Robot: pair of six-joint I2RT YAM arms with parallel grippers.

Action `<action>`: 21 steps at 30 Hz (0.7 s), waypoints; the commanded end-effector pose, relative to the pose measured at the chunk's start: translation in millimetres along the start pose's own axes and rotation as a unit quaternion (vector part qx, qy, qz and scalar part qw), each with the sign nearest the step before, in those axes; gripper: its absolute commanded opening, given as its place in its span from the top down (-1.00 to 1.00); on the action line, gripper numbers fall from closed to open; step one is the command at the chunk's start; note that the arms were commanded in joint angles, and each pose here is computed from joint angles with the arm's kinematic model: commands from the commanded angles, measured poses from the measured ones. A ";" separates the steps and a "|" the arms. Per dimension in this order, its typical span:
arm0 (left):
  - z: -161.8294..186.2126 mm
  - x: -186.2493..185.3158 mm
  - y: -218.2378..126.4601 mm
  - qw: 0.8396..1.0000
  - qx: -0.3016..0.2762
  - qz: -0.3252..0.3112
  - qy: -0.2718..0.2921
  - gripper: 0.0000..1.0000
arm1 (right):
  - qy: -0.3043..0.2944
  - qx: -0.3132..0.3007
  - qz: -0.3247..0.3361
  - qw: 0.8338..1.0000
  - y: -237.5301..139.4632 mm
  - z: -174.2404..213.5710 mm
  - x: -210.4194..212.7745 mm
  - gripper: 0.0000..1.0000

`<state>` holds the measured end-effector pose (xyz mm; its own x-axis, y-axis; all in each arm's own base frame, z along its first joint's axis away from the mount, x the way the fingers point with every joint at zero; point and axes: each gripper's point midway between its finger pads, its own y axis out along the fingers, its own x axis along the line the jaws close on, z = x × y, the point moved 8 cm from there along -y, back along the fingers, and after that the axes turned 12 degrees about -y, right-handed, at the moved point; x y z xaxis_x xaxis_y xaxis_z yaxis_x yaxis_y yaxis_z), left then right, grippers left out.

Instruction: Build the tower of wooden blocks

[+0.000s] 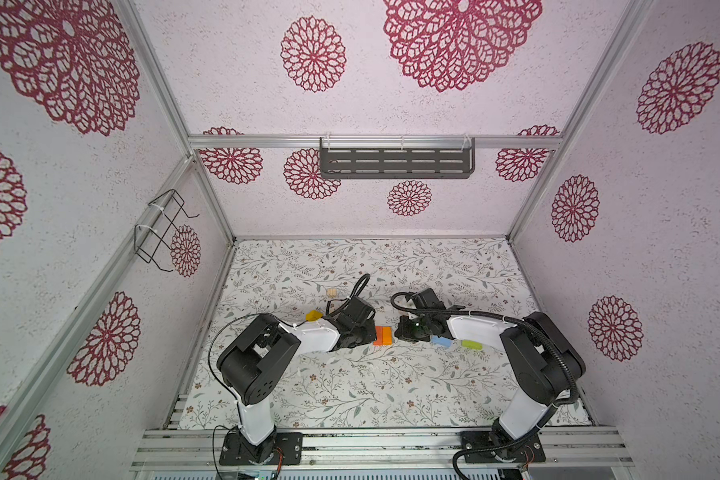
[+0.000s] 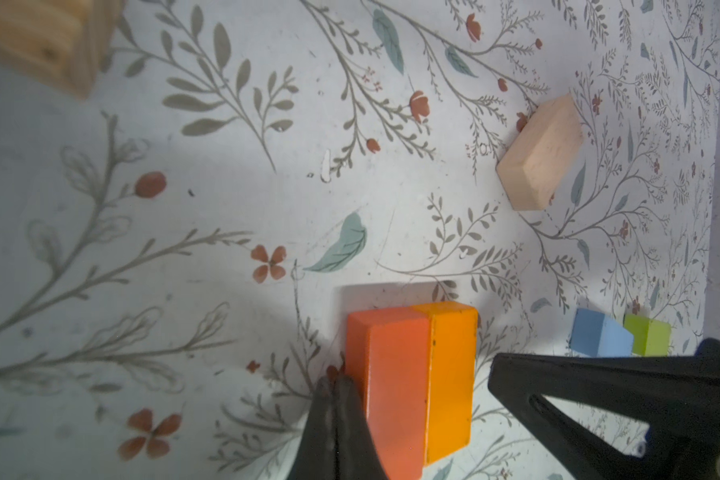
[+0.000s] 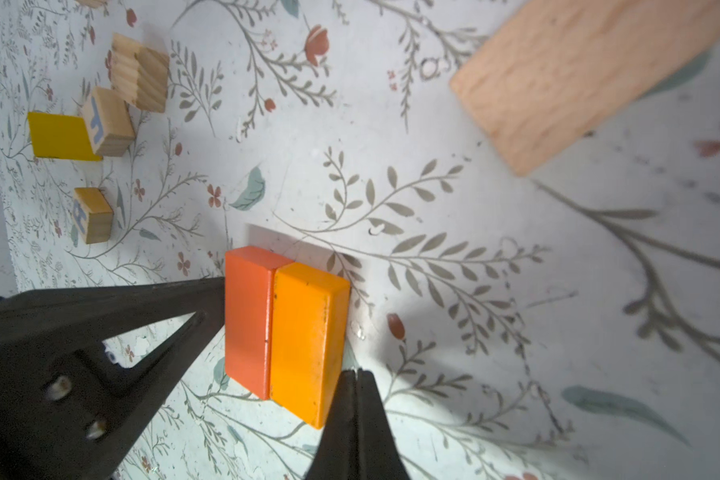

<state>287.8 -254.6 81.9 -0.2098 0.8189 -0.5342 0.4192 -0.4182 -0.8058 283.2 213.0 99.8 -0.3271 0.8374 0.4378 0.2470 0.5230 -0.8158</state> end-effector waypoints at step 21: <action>-16.6 -7.6 -74.5 0.994 -0.091 -0.051 0.029 0.58 | -0.018 -0.032 0.129 0.991 -76.7 -13.2 -10.5 0.14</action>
<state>279.3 -234.1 136.2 -0.1999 0.8499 -0.4876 0.5154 -0.3321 -0.7900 283.0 181.7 145.8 -0.3043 0.9007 0.3099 0.3446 0.4074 -0.8458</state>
